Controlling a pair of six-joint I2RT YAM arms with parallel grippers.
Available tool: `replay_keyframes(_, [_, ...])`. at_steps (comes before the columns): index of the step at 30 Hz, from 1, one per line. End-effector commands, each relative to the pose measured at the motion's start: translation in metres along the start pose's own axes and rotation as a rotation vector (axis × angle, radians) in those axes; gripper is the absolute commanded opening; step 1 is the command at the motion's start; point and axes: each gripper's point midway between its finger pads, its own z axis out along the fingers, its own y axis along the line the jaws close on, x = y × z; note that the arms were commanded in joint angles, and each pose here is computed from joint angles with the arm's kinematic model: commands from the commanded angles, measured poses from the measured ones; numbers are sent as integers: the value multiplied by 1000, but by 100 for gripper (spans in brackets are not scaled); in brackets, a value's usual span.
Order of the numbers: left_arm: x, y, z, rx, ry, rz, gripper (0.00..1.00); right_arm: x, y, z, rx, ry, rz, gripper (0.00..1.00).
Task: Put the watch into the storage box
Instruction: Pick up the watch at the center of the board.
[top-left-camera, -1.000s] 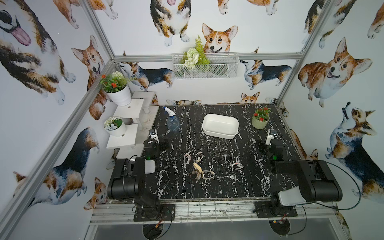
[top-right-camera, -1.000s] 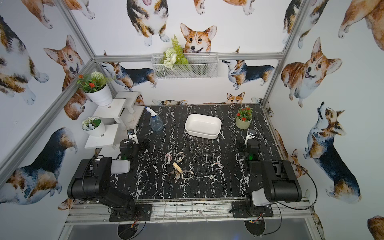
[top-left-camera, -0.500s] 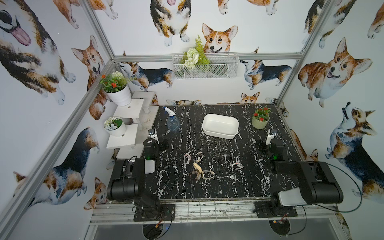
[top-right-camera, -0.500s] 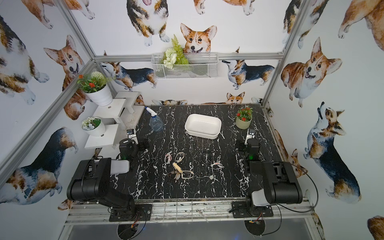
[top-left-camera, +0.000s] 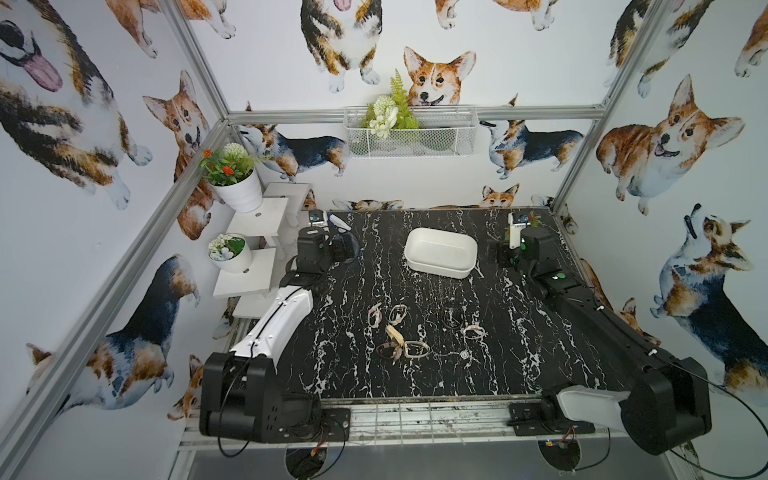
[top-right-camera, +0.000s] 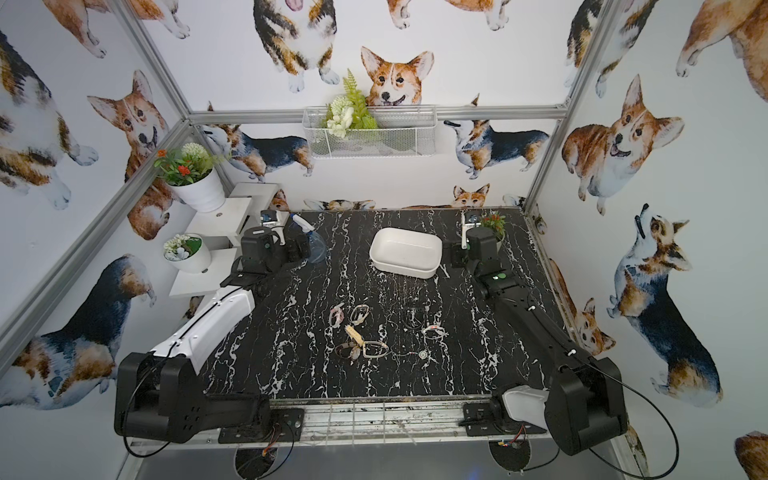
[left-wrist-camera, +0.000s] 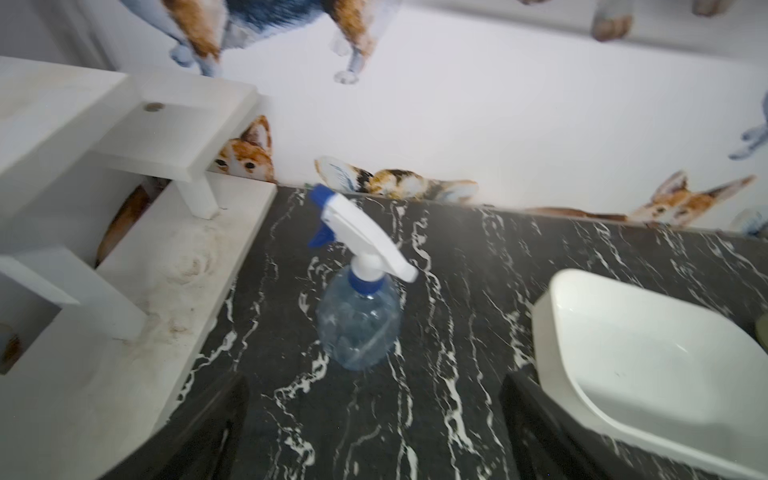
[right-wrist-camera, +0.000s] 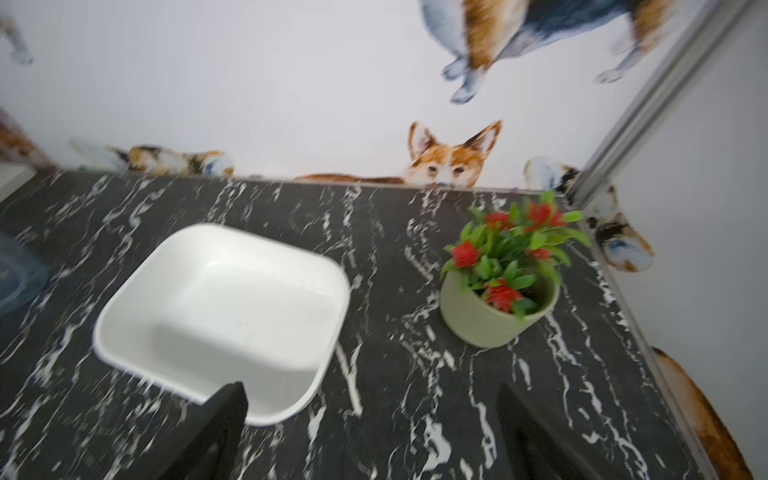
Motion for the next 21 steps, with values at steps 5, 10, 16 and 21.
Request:
replay_keyframes(5, [55, -41, -20, 34, 241, 106, 100, 109, 59, -44, -247, 483, -132, 99])
replay_keyframes(10, [70, -52, -16, 74, 286, 88, 100, 150, 78, -39, -303, 647, -223, 97])
replay_keyframes(16, [72, -57, -15, 99, 285, 93, 100, 165, 90, -19, -336, 675, -238, 92])
replay_keyframes(21, [74, -61, -14, 113, 294, 100, 100, 175, 99, -3, -353, 712, -288, 85])
